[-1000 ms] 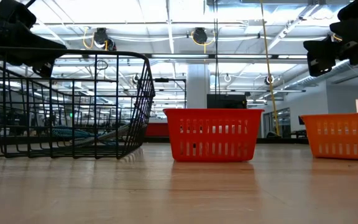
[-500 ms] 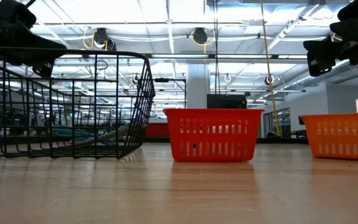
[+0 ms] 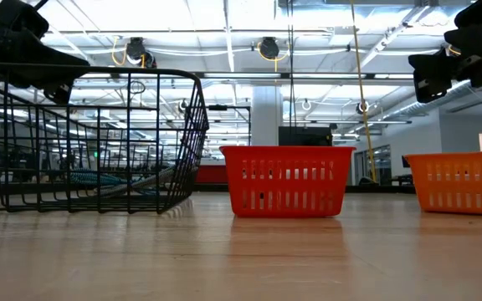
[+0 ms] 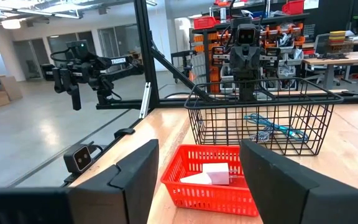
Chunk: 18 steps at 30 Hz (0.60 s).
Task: Pick and place items into bin
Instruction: Return to Home Position
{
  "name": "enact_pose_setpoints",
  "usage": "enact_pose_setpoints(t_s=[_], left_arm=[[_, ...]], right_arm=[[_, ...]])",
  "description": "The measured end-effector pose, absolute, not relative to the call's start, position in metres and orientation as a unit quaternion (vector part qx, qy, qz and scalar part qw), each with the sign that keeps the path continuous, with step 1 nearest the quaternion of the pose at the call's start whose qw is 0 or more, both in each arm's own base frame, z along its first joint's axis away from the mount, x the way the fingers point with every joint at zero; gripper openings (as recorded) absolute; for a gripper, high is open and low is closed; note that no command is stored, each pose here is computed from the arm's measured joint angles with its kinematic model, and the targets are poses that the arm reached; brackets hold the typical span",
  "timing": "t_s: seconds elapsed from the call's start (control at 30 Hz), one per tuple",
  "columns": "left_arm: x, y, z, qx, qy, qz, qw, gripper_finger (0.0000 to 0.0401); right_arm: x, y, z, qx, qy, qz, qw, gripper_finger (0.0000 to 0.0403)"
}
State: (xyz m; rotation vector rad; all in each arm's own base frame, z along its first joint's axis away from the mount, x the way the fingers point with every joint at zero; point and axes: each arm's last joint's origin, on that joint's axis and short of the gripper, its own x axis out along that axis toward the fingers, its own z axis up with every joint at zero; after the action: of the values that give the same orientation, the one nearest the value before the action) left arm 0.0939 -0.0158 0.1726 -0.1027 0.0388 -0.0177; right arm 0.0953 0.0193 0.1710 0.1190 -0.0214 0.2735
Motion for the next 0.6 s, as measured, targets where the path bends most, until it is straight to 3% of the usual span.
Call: enact_pose_setpoints(t_s=[0.6], left_arm=[[0.0939,-0.0158,0.1726,-0.051,0.019,-0.009,0.998,0.0033]], right_arm=[[0.0953,0.0193,0.1710,0.059,-0.011,0.136,0.989,0.0221]])
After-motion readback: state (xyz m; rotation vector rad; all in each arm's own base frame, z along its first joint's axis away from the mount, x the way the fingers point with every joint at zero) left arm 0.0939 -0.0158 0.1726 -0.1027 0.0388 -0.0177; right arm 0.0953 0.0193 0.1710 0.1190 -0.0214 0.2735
